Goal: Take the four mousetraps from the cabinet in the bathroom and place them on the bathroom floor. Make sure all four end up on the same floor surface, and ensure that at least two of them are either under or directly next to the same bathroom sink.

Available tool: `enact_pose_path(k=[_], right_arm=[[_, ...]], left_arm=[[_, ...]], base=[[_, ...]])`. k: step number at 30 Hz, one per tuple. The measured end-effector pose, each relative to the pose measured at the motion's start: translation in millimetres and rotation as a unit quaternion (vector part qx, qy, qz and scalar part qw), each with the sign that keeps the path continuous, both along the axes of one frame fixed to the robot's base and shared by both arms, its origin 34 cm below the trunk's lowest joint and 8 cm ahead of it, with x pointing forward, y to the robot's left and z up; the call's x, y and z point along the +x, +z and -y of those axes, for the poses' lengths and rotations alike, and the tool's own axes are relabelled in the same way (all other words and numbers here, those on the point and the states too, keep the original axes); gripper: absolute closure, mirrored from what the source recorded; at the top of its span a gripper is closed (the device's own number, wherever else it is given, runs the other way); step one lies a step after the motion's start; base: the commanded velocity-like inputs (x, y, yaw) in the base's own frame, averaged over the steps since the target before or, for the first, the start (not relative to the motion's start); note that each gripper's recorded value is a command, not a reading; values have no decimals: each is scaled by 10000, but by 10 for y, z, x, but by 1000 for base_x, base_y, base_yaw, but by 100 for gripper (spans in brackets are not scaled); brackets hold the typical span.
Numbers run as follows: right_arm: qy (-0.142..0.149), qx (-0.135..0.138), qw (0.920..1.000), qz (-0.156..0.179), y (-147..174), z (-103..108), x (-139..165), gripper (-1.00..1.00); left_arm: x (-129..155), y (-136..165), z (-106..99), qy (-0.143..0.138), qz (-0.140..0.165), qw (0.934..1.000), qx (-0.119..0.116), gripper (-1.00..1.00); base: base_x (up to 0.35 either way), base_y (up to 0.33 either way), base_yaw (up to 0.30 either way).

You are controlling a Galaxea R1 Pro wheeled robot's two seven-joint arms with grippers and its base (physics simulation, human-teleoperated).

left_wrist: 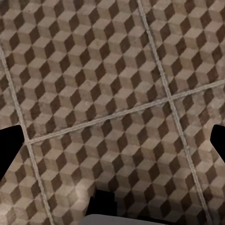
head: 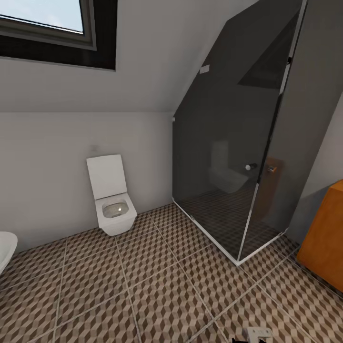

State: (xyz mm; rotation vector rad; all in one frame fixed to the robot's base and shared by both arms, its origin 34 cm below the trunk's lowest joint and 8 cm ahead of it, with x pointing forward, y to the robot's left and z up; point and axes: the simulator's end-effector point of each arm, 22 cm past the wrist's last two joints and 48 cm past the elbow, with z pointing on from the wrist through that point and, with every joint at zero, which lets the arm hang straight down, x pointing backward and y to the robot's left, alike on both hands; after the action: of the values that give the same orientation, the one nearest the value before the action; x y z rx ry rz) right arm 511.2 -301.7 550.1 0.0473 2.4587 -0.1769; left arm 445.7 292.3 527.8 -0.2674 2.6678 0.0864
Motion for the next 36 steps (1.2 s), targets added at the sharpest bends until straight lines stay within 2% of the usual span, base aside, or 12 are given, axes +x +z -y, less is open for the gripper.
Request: enact_pose_path(k=[9, 28, 36], right_arm=[[-3, -19, 10000, -4, -1, 5, -3, -100], [-4, -15, 10000, -14, -8, -4, -11, -100], [-6, -15, 10000, -14, -8, -2, -11, -100]], left_arm=[[44, 24, -27, 7, 120, 9999, 45, -100], [46, 24, -31, 8, 130, 9999, 51, -100], [44, 23, -30, 7, 129, 9999, 49, -100]], base=[[0, -117, 0], [0, -322, -4], [0, -297, -181]])
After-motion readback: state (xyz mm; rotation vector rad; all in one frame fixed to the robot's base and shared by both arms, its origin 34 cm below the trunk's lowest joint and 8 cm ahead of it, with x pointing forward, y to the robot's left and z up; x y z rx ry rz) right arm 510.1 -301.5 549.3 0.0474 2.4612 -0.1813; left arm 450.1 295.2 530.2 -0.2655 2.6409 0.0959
